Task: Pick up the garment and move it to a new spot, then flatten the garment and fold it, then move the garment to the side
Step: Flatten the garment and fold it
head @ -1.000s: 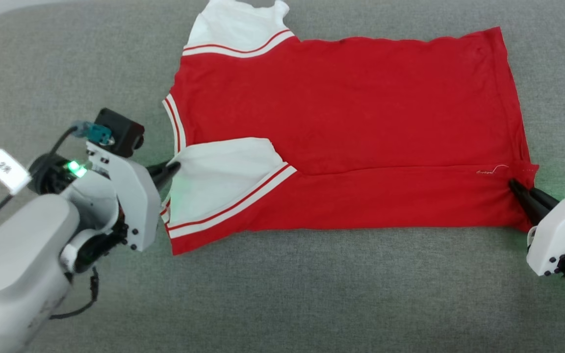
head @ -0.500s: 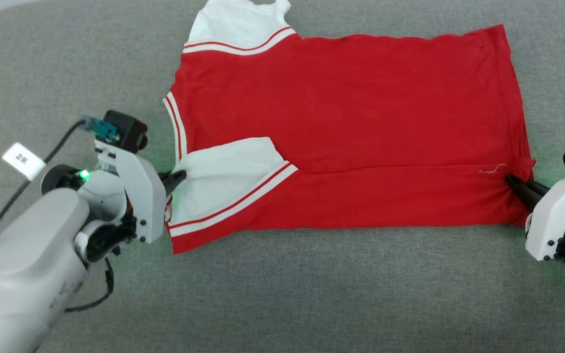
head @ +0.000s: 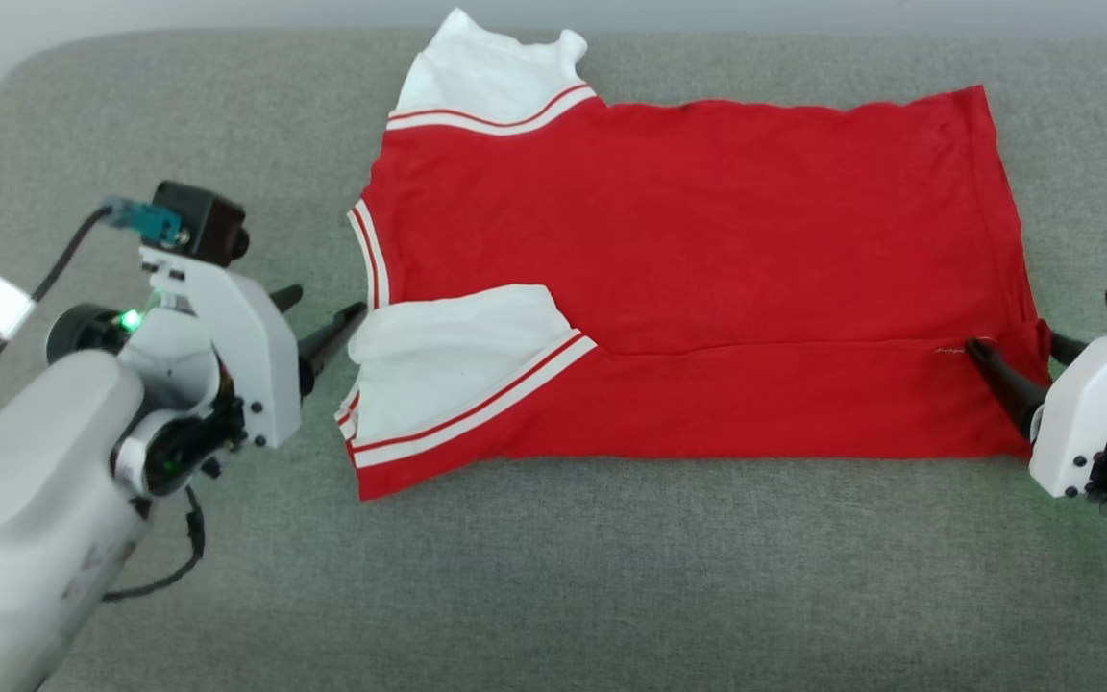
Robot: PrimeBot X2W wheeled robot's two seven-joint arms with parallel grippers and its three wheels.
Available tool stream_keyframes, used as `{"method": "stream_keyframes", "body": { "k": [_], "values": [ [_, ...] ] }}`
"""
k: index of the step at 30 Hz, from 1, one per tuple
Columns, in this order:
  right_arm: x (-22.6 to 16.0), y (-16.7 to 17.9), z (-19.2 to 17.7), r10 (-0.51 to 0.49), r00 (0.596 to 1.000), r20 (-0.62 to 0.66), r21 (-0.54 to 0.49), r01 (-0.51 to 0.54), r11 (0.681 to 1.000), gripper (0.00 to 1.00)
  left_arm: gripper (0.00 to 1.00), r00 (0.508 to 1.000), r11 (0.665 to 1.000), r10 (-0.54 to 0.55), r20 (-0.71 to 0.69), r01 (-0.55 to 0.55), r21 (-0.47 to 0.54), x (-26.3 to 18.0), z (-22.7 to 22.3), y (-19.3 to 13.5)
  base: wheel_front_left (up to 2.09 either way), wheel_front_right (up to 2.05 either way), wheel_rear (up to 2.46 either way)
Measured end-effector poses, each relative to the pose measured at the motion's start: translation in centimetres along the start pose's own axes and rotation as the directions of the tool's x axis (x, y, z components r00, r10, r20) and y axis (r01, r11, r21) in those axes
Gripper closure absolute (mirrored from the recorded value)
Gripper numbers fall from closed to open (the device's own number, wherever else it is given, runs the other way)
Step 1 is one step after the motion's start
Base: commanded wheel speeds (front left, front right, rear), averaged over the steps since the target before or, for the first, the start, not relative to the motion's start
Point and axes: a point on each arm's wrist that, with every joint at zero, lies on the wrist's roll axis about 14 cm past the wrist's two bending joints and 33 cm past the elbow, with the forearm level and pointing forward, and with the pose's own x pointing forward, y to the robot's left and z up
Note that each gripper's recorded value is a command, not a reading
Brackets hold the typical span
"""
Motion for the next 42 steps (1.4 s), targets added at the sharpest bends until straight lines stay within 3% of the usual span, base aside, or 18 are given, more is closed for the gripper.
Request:
{"method": "stream_keyframes", "body": {
  "k": [7, 13, 23, 29, 35, 36, 37, 38, 39, 42],
  "values": [
    [-1.7, 0.6, 3.8, 0.005, 0.988, 0.154, -0.007, -0.004, 1.0, 0.0, 0.0, 1.0, 0.998, -0.01, -0.027, 0.008, -0.059, -2.0, -1.3, -0.9, 0.0, 0.0, 0.0],
    [-4.2, -0.2, 6.2, -0.033, 0.945, 0.325, 0.023, 0.027, 0.999, 0.0, 0.0, 0.995, 0.998, -0.012, -0.098, 0.006, -0.066, -3.3, -4.8, -2.0, 0.0, 0.0, 0.0],
    [-9.1, -1.2, 8.6, -0.116, 0.817, 0.564, 0.048, 0.107, 0.993, 0.0, 0.0, 0.982, 0.997, -0.006, -0.187, -0.009, -0.076, -2.8, -8.6, -2.3, 0.0, 0.0, 0.0],
    [-11.1, -1.5, 8.1, -0.165, 0.774, 0.611, 0.1, 0.132, 0.986, 0.0, 0.0, 0.978, 0.996, 0.0, -0.208, -0.018, -0.085, -1.7, -9.2, -2.1, 0.0, 0.0, 0.0],
    [-12.1, -2.3, 6.1, -0.221, 0.789, 0.573, 0.148, 0.166, 0.975, 0.0, 0.0, 0.972, 0.992, -0.025, -0.232, -0.005, -0.128, -0.6, -9.4, -2.7, 0.0, 0.0, 0.0],
    [-12.2, -2.3, 5.9, -0.228, 0.791, 0.568, 0.156, 0.168, 0.973, 0.0, 0.25, 0.971, 0.992, -0.029, -0.238, -0.002, -0.129, -0.5, -9.5, -2.8, 0.0, 0.0, 0.0],
    [-12.3, -2.4, 5.6, -0.236, 0.794, 0.56, 0.159, 0.177, 0.971, 0.0, 0.64, 0.969, 0.991, -0.037, -0.243, 0.005, -0.132, -0.4, -9.6, -3.0, 0.0, 0.0, 0.0],
    [-12.4, -2.5, 5.3, -0.243, 0.8, 0.549, 0.166, 0.181, 0.969, 0.0, 0.89, 0.968, 0.99, -0.043, -0.246, 0.008, -0.143, -0.3, -9.6, -3.1, 0.0, 0.0, 0.0],
    [-12.4, -2.5, 5.1, -0.248, 0.802, 0.544, 0.171, 0.183, 0.968, 0.0, 1.0, 0.967, 0.989, -0.044, -0.252, 0.008, -0.145, -0.3, -9.7, -3.2, 0.0, 0.0, 0.0],
    [-12.3, -2.5, 4.4, -0.257, 0.818, 0.514, 0.188, 0.185, 0.965, 0.0, 1.0, 0.961, 0.986, -0.064, -0.271, 0.018, -0.168, -0.1, -10.0, -3.8, 0.0, 0.0, 0.0]
  ]
}}
